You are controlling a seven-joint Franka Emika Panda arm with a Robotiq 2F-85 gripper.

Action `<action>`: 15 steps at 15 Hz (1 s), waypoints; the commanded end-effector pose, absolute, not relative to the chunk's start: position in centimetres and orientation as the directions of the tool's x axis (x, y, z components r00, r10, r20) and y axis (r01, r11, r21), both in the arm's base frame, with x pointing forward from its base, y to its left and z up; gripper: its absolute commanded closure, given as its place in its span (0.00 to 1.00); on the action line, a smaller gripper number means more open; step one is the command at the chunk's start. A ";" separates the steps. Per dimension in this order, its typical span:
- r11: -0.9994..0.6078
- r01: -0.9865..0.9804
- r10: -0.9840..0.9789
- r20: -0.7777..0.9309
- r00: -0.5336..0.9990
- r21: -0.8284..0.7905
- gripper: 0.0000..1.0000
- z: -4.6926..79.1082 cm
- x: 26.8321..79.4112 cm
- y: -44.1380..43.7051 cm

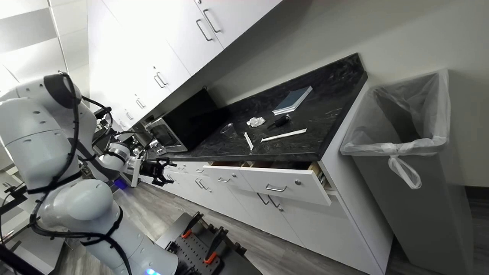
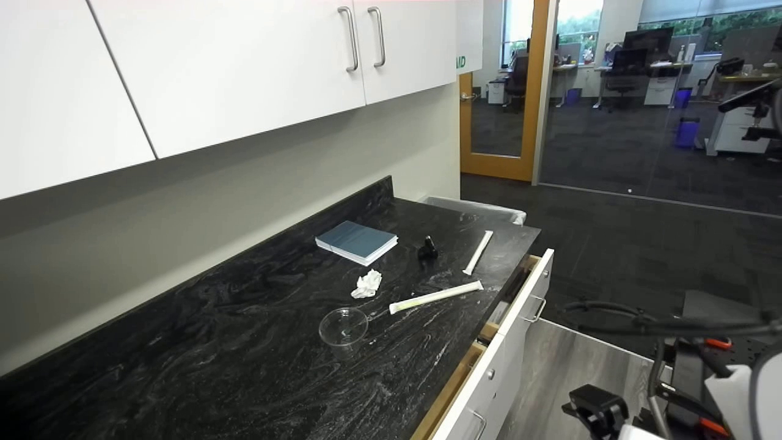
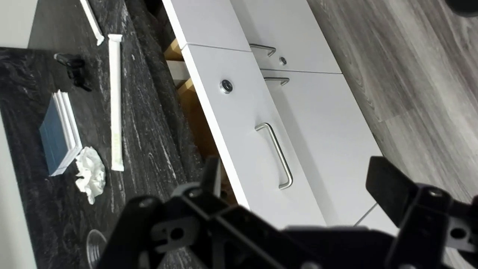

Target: Open the second top drawer below the countertop

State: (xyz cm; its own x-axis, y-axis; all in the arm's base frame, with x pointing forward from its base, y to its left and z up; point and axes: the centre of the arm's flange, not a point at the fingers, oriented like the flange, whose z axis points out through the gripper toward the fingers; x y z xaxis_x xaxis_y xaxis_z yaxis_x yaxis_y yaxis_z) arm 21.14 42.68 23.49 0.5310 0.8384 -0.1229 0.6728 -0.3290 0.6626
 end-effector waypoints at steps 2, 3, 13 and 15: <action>-0.322 0.656 0.842 -0.111 0.528 0.683 0.00 14.8 24.1 46.3; -0.324 0.649 0.842 -0.102 0.530 0.689 0.00 14.1 24.5 46.4; -0.308 0.593 0.831 -0.094 0.549 0.744 0.00 12.3 24.2 45.7; -0.320 0.545 0.823 -0.058 0.566 0.775 0.00 10.1 24.1 45.5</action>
State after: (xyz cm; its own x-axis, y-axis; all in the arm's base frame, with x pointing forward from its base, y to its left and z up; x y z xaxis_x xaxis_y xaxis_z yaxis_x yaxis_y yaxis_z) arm 24.46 45.16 13.16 0.5391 0.8361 -0.1020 0.6201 -0.3119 0.7199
